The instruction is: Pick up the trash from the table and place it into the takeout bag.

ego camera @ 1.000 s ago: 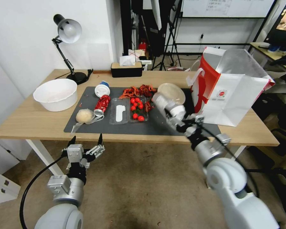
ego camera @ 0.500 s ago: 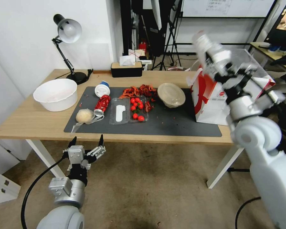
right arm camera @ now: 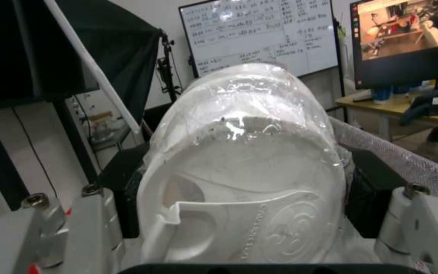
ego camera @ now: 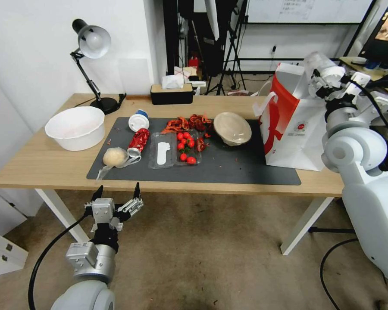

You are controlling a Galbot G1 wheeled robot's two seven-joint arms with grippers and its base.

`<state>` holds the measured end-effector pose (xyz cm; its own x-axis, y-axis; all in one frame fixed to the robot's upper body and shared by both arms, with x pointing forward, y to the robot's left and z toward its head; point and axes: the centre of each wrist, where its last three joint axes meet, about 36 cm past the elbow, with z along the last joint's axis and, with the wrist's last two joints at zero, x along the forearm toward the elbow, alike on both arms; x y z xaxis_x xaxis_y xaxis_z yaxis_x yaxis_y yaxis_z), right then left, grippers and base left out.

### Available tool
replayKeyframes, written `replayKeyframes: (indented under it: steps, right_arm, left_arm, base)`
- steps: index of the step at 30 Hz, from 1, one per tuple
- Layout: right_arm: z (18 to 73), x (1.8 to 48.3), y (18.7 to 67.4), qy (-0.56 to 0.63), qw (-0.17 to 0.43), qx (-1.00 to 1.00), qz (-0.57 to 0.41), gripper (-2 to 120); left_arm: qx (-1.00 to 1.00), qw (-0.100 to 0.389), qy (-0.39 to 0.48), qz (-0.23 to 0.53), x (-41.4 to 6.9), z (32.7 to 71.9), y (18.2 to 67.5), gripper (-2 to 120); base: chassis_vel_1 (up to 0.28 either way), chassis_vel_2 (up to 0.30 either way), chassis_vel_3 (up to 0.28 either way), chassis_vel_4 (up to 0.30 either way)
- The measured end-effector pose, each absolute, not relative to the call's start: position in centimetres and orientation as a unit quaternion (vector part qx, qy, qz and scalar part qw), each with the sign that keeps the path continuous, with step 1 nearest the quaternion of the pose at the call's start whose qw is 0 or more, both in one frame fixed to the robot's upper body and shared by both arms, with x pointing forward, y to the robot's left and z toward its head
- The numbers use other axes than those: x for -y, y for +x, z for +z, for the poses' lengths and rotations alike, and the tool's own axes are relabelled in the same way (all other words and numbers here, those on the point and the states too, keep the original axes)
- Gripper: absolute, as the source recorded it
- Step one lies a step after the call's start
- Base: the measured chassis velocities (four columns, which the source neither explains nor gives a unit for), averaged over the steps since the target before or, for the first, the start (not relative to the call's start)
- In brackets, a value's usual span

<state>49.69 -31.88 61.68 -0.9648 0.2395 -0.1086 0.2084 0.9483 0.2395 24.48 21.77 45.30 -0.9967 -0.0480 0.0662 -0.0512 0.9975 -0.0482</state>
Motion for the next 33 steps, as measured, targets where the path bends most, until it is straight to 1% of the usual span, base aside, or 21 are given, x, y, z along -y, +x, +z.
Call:
replayKeyframes:
  steps: [1,2,3,5,6,7,9,12,16,19,22,23,24,25,27,33]
  right_arm:
    - [61.6,31.8,49.7,0.113,0.066,-0.985,0.114,72]
    - [61.5,31.8,49.6,0.113,0.063,-0.985,0.113,79]
    - [61.5,31.8,49.6,0.113,0.063,-0.985,0.113,79]
    - [61.4,31.8,49.4,0.113,0.061,-0.985,0.113,91]
    - [61.4,31.9,49.4,0.113,0.060,-0.985,0.112,93]
    - [61.4,31.9,49.4,0.113,0.060,-0.985,0.112,93]
    - [61.4,32.0,49.3,0.114,0.062,-0.985,0.113,100]
    - [61.6,32.1,49.1,0.113,0.066,-0.985,0.115,100]
    - [62.2,32.3,48.5,0.070,0.104,-0.981,0.147,100]
    - [62.3,32.2,48.3,0.049,0.118,-0.980,0.155,100]
    - [62.2,32.0,47.4,-0.002,0.144,-0.975,0.169,100]
    - [62.0,31.6,46.6,-0.043,0.163,-0.970,0.174,100]
    - [62.0,31.6,46.6,-0.043,0.163,-0.970,0.174,100]
    - [61.6,31.2,45.9,-0.074,0.176,-0.966,0.175,100]
    - [61.1,30.7,45.0,-0.103,0.185,-0.962,0.174,100]
    - [60.3,30.0,43.8,-0.135,0.193,-0.958,0.166,100]
  left_arm:
    - [0.999,0.032,0.025,0.025,-21.8,45.3,24.5,100]
    - [0.999,0.032,0.025,0.024,-21.8,45.3,24.5,100]
    - [0.999,0.032,0.025,0.024,-21.8,45.3,24.5,100]
    - [0.999,0.032,0.025,0.024,-21.7,45.3,24.5,100]
    - [0.999,0.032,0.025,0.024,-21.8,45.3,24.5,100]
    - [0.999,0.032,0.025,0.024,-21.8,45.3,24.5,100]
    - [0.999,0.032,0.024,0.024,-21.8,45.3,24.5,100]
    - [0.999,0.032,0.024,0.023,-21.8,45.3,24.5,100]
    - [0.999,0.032,0.024,0.023,-21.7,45.3,24.5,100]
    - [0.999,0.032,0.024,0.023,-21.7,45.2,24.5,100]
    - [0.999,0.032,0.023,0.023,-21.7,45.2,24.5,100]
    - [0.999,0.032,0.023,0.023,-21.7,45.2,24.6,100]
    - [0.999,0.032,0.023,0.023,-21.7,45.2,24.6,100]
    - [0.999,0.031,0.023,0.023,-21.7,45.2,24.6,100]
    - [0.999,0.031,0.022,0.023,-21.8,45.2,24.6,100]
    - [0.999,0.031,0.022,0.023,-21.8,45.1,24.6,100]
  base:
    - [0.000,0.000,0.000,0.000]
    - [0.000,0.000,0.000,0.000]
    - [0.000,0.000,0.000,0.000]
    - [0.000,0.000,0.000,0.000]
    - [0.000,0.000,0.000,0.000]
    - [0.000,0.000,0.000,0.000]
    - [0.000,0.000,0.000,0.000]
    - [0.000,0.000,0.000,0.000]
    - [0.000,0.000,0.000,0.000]
    - [0.000,0.000,0.000,0.000]
    - [0.000,0.000,0.000,0.000]
    - [0.000,0.000,0.000,0.000]
    - [0.000,0.000,0.000,0.000]
    - [0.000,0.000,0.000,0.000]
    - [0.000,0.000,0.000,0.000]
    - [0.000,0.000,0.000,0.000]
